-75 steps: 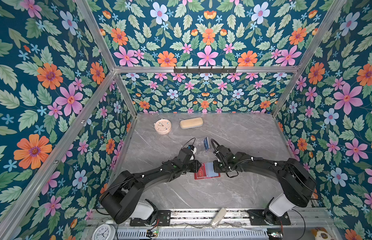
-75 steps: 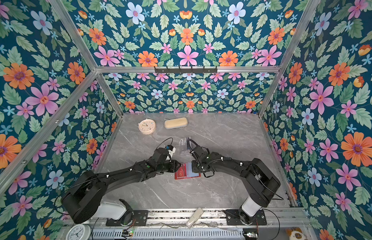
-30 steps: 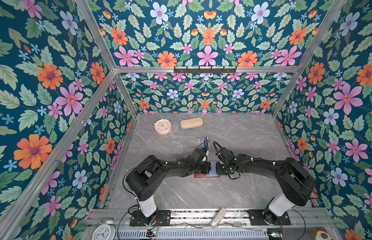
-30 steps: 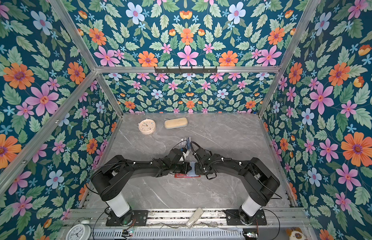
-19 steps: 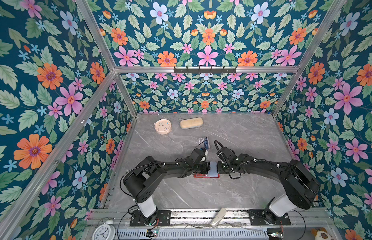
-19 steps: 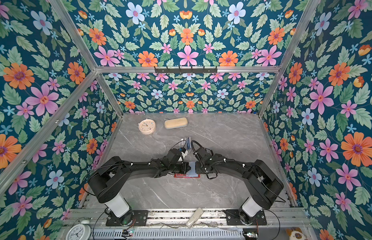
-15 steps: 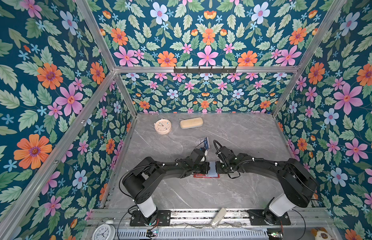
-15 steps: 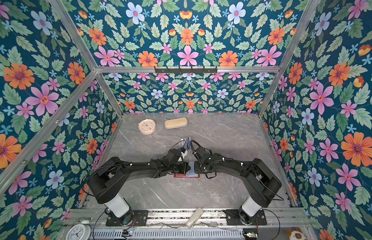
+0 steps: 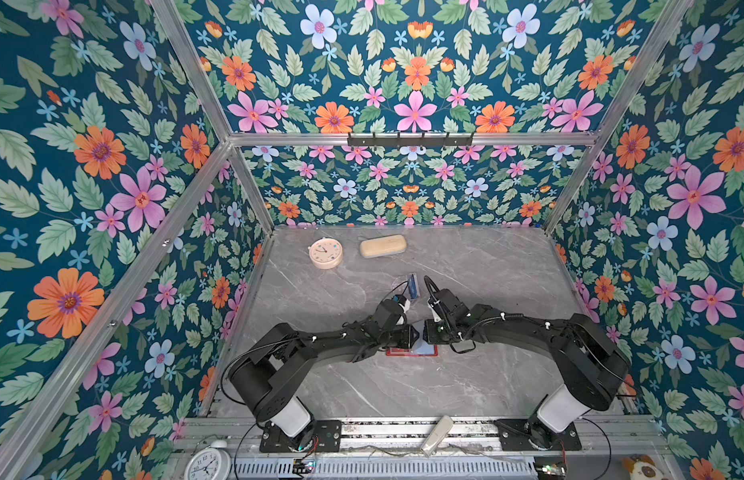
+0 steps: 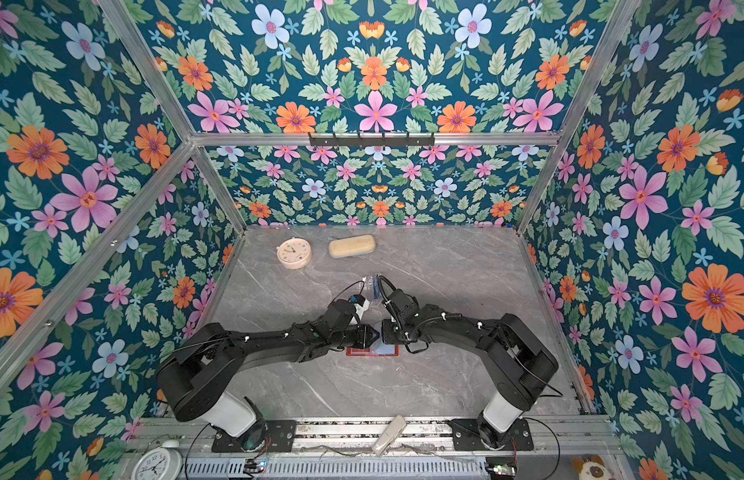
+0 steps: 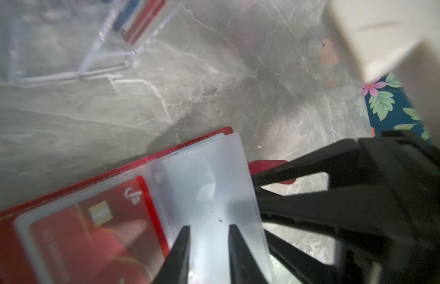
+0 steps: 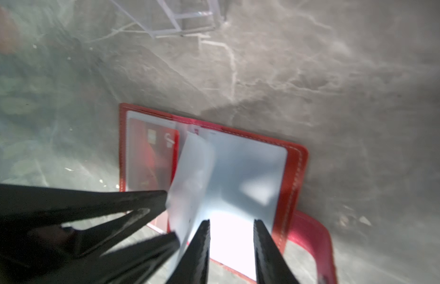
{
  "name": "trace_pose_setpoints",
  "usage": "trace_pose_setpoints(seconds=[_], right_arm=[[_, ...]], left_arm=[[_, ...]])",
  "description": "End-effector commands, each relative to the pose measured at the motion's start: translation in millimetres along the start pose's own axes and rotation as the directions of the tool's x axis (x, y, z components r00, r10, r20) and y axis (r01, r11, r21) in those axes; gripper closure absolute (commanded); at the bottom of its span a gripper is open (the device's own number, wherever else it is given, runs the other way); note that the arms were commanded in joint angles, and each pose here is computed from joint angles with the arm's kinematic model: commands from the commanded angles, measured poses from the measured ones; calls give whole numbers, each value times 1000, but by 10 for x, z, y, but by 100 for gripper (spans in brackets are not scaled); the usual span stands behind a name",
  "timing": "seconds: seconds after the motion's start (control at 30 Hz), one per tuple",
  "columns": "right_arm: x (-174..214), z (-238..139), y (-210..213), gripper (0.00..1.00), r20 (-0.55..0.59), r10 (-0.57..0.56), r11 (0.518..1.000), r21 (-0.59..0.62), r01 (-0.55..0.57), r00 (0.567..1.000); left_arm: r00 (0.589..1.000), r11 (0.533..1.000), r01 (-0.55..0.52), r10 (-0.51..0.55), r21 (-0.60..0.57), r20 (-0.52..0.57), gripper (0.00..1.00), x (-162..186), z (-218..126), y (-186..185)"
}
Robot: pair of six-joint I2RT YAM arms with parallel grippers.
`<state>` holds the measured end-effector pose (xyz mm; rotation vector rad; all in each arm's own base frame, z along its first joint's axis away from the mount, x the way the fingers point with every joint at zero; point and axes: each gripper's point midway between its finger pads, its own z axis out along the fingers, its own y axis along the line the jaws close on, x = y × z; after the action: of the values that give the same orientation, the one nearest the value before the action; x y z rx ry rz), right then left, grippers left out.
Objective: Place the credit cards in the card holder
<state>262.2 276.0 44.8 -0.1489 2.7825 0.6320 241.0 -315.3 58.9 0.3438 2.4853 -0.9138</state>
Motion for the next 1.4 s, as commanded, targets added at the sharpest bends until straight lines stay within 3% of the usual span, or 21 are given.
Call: trace_pose_setpoints(seconds=[0.0, 0.2, 0.37, 0.83, 1.1, 1.37], right_arm=[[-66, -9, 191, 66, 10, -28, 997, -76, 28, 1000], [-23, 149, 344, 65, -36, -61, 991, -118, 57, 997], [-4, 234, 433, 71, -51, -72, 989, -133, 65, 996], [70, 365, 347, 85, -78, -60, 995, -86, 53, 995], [-4, 232, 314, 81, -32, -71, 996, -48, 70, 997], [-147, -44, 210, 76, 37, -103, 994, 22, 103, 994]], left_arm=[[997, 999, -25, 28, -48, 78, 68, -123, -114, 63], [984, 989, -25, 50, -145, 173, 67, -228, -407, 209], [977, 982, -39, 77, -186, 201, 67, -251, -562, 263], [998, 990, -31, 37, -138, 45, 76, 137, -173, 365], [999, 982, -27, 33, -190, 30, 75, 170, -149, 471], [992, 972, -68, 90, -226, 90, 71, -132, -303, 380]])
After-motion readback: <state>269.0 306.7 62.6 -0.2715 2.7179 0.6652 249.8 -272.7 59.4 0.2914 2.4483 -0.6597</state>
